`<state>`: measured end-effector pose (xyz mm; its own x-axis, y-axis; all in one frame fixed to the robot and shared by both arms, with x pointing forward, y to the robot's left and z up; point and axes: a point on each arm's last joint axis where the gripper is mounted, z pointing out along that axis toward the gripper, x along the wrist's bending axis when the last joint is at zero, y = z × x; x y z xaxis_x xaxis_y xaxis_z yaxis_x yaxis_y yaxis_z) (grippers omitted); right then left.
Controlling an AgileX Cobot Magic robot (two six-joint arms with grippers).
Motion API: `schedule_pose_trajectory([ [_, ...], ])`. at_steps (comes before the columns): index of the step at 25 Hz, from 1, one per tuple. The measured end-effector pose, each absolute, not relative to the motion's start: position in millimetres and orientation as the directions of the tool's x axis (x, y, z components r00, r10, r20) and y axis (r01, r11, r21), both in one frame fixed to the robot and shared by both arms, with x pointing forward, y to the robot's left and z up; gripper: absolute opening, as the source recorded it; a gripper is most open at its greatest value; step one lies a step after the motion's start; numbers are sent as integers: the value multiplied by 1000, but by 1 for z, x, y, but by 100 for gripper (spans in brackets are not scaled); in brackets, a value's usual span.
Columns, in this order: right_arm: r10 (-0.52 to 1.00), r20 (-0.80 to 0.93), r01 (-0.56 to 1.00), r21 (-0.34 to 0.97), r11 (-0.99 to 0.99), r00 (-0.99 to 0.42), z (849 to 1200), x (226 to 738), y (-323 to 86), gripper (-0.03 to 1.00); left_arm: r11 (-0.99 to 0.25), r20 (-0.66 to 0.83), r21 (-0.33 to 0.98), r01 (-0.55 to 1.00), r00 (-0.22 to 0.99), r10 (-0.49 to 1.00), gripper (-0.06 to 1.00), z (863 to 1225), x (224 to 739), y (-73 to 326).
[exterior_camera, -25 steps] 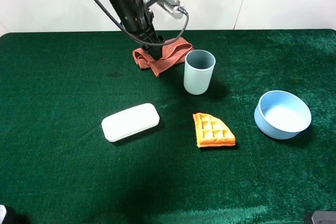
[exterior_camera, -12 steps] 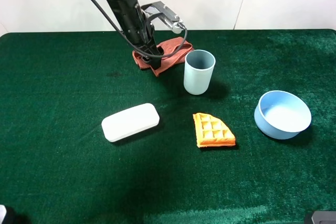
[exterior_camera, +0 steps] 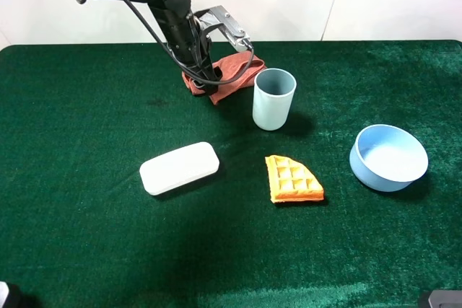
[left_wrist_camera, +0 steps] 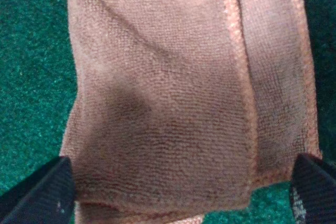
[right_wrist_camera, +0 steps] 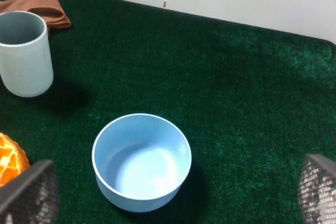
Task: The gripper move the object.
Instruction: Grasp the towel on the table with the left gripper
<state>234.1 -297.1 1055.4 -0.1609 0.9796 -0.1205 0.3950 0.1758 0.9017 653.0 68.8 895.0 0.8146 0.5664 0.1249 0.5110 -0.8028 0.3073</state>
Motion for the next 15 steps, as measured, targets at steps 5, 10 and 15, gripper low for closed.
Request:
schedule_pose_trajectory([
  [5, 980, -120, 395, 902, 176, -161, 1055, 234, -297, 69, -806, 128, 301, 510, 816, 564, 81, 882, 655, 68],
  [10, 980, -120, 395, 902, 176, -161, 1055, 234, -297, 69, -806, 127, 299, 511, 816, 564, 81, 875, 656, 68],
  [15, 980, -120, 395, 902, 176, -161, 1055, 234, -297, 69, -806, 128, 302, 510, 815, 564, 81, 875, 656, 68],
])
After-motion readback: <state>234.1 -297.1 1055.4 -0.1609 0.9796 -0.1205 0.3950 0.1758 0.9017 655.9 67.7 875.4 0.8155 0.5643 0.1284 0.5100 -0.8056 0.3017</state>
